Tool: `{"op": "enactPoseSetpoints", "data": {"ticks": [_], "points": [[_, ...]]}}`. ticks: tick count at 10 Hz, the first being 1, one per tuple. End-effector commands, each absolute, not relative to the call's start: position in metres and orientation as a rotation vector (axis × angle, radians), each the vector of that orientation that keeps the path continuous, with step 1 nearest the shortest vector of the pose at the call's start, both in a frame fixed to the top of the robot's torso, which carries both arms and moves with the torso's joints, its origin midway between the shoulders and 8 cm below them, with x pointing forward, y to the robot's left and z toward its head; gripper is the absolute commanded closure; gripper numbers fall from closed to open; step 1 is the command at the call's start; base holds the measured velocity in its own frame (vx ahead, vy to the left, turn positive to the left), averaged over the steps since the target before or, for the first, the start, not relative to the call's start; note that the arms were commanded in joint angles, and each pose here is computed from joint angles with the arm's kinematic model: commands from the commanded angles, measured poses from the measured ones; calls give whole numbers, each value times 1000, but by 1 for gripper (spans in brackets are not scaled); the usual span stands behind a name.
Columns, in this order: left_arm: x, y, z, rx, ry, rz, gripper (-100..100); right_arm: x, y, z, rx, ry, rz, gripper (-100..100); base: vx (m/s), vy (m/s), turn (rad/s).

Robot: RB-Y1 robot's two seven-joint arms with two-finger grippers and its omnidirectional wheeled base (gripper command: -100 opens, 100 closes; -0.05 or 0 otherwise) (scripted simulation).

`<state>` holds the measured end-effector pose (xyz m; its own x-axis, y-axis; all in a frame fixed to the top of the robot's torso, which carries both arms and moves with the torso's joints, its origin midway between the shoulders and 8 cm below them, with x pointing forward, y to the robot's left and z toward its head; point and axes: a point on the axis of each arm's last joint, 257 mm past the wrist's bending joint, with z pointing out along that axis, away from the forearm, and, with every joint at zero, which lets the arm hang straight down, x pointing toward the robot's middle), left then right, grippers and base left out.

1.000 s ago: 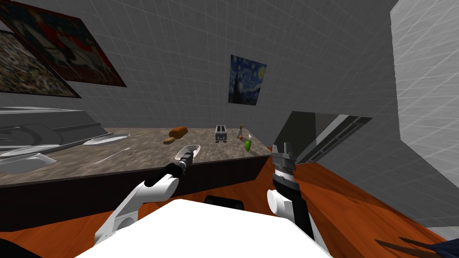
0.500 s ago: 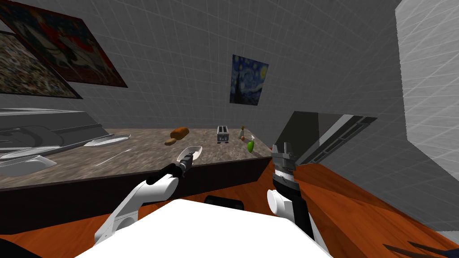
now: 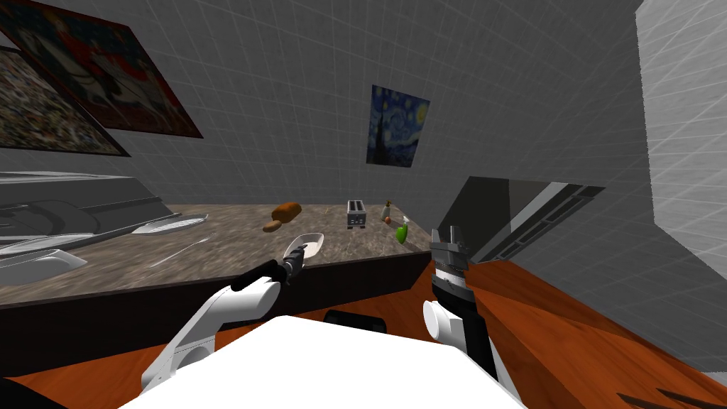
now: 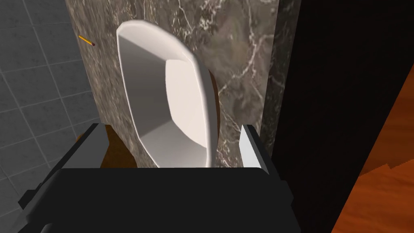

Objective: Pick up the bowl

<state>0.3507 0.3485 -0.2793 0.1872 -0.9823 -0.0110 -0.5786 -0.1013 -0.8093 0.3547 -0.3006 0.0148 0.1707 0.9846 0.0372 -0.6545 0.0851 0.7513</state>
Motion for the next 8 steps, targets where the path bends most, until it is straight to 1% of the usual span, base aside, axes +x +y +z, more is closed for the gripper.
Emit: {"op": "enactPoseSetpoints", "data": {"ticks": [1, 5, 8], "points": [[346, 348, -286, -1809, 1487, -722, -100, 355, -301, 15, 730, 565, 1323, 0, 12, 64, 3], [331, 349, -299, -1890, 1517, -675, -100, 355, -301, 15, 730, 565, 1323, 0, 22, 60, 3], [328, 351, -301, -1905, 1526, -661, -100, 355, -301, 15, 730, 565, 1324, 0, 17, 36, 0]]}}
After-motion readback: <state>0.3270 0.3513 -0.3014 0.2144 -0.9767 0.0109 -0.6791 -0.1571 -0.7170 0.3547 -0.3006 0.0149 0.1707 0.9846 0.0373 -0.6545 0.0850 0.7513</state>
